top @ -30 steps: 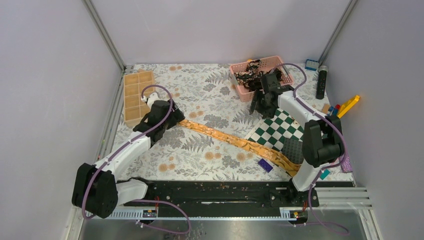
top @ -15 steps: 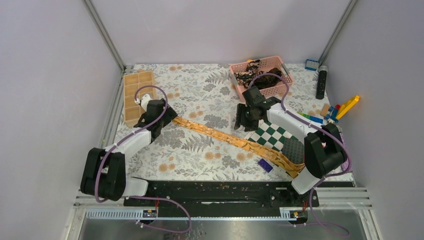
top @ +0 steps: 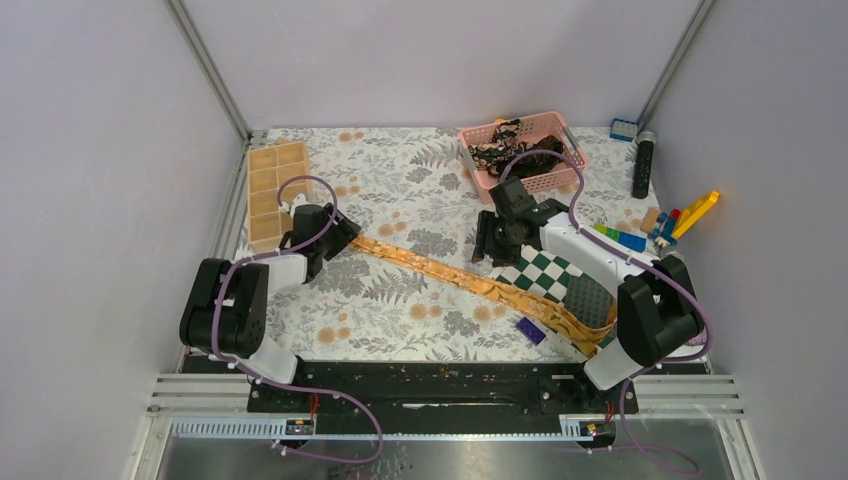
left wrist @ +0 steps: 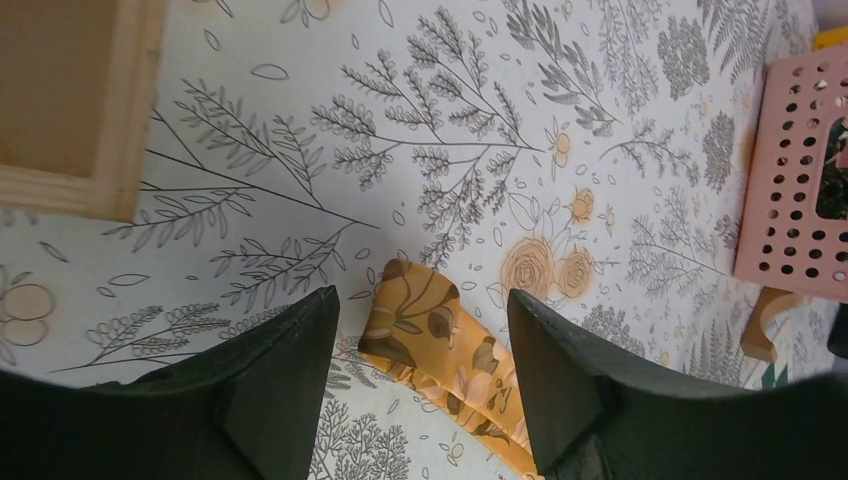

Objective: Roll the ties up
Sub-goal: Roll the tie at the center of the board.

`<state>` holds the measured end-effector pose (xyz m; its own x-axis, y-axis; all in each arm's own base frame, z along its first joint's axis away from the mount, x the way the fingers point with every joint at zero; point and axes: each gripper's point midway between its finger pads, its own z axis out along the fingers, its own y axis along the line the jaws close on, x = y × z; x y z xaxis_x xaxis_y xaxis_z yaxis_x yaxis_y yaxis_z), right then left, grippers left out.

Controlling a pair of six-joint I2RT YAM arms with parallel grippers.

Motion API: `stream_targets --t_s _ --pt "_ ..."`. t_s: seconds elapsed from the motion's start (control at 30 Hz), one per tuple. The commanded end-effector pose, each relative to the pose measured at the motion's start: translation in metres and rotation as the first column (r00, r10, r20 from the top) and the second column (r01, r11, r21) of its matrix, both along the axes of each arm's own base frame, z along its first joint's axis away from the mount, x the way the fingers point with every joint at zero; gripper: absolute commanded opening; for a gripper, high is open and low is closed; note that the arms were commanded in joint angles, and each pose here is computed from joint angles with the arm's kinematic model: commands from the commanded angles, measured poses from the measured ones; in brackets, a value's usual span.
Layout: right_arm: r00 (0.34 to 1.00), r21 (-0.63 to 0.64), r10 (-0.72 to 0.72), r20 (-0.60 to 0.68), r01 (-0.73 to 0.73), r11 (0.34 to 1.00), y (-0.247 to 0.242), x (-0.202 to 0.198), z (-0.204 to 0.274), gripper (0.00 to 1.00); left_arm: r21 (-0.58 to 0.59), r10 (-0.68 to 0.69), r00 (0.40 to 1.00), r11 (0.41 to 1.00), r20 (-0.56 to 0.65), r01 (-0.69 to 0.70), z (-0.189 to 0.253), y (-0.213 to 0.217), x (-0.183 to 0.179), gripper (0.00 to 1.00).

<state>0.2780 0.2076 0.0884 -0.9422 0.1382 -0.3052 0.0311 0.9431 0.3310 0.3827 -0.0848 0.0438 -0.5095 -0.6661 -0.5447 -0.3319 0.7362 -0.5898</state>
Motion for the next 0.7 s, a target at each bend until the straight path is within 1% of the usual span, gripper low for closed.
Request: stream_targets --t_s 0.0,0.2,0.37,0.67 --pt "0.999 0.007 0.000 0.038 0.000 1.000 0.001 0.001 0.010 0.58 -0.059 -0.043 0.995 0.997 0.087 0.048 0.013 -0.012 0.007 0.64" --pt "0.999 0.006 0.003 0.037 -0.003 1.000 0.001 0.001 0.010 0.58 -0.054 -0.044 0.997 0.997 0.069 0.048 0.003 -0.010 0.000 0.61" --pt "1.000 0.000 0.001 0.030 -0.001 1.000 0.001 0.001 0.006 0.58 -0.046 -0.050 0.996 0.998 0.071 0.053 0.002 -0.009 -0.002 0.54" --pt "1.000 -0.005 0.008 0.029 -0.008 1.000 0.001 0.002 0.005 0.58 -0.038 -0.054 0.996 0.998 0.071 0.057 0.003 -0.009 0.000 0.34"
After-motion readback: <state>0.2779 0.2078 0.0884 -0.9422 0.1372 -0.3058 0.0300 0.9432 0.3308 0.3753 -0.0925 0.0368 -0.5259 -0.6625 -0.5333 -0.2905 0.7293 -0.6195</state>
